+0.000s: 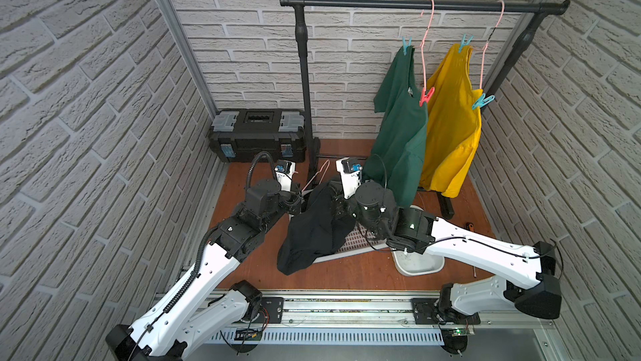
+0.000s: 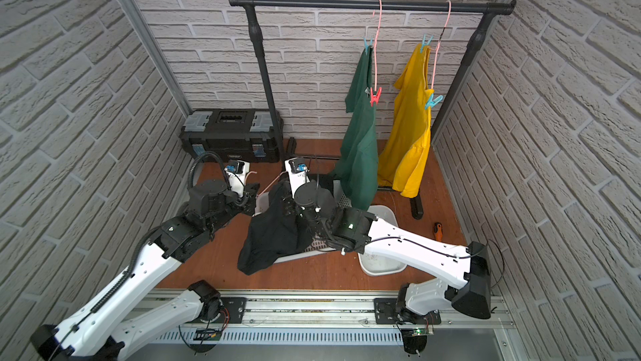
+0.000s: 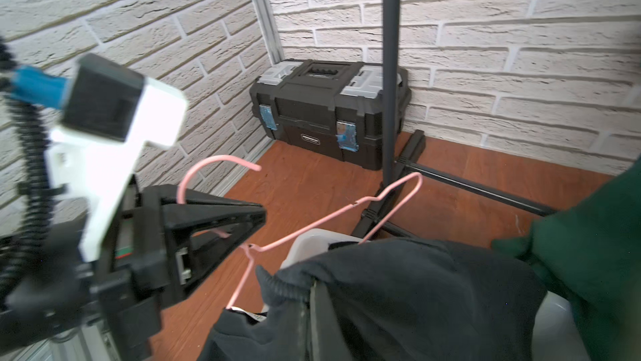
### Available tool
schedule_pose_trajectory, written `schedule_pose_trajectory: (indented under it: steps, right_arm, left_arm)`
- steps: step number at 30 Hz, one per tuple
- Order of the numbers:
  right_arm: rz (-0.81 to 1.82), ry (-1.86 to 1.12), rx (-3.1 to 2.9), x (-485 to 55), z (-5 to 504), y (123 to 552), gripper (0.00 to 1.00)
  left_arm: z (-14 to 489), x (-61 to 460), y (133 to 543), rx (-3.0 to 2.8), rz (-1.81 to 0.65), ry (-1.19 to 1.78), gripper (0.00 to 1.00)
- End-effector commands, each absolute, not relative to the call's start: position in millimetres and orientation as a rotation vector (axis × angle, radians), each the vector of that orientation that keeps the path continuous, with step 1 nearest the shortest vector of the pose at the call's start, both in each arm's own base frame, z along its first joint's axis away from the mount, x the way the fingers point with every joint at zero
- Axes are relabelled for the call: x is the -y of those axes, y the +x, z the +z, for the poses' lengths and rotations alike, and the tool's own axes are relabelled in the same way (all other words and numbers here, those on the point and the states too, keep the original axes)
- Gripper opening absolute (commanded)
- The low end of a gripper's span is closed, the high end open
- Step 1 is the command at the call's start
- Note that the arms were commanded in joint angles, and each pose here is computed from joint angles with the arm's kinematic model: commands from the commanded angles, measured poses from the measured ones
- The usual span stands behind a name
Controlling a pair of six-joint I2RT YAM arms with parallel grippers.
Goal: Remove the clothespins securing t-shirts to the hanger
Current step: Remove the T-shirt from the hanger.
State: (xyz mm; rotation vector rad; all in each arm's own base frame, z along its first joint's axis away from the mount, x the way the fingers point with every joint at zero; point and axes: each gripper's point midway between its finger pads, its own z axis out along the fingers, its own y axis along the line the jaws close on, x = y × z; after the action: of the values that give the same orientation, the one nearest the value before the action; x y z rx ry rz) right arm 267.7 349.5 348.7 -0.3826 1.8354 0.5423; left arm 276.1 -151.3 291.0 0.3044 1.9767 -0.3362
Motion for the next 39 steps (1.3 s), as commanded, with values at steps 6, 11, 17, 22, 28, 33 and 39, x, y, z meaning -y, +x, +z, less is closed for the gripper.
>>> schedule_pose_trajectory:
  steps: [6,11,17,22,28,33,39]
  right_arm:
    - [0.555,-0.34,-1.726,-343.4,382.1,262.5,0.02]
    - [0.443,-0.331,-1.773,-328.9,346.4,268.5,0.02]
    - [0.391,-0.236,-1.89,-301.6,288.6,279.6,0.02]
    - [0.348,-0.175,-1.969,-270.0,250.4,285.7,0.02]
    - [0.353,-0.17,-2.064,-254.9,212.1,288.8,0.02]
    - [0.371,-0.183,-2.179,-248.8,180.0,292.4,0.02]
    - [0.407,-0.204,-2.269,-245.3,158.8,293.1,0.19]
  left_arm:
    - [292.8,144.5,278.7,-1.973,-0.322,0.265,0.0]
    - [295.6,147.3,279.6,-1.962,-0.342,0.265,0.0]
    - [300.7,152.1,281.8,-1.949,-0.369,0.264,0.0]
    - [307.0,156.7,284.8,-1.927,-0.395,0.258,0.0]
    - [312.7,164.1,291.0,-1.906,-0.434,0.246,0.0]
    - [315.6,170.5,295.1,-1.891,-0.467,0.237,0.0]
    - [323.0,176.3,301.7,-1.857,-0.492,0.221,0.0]
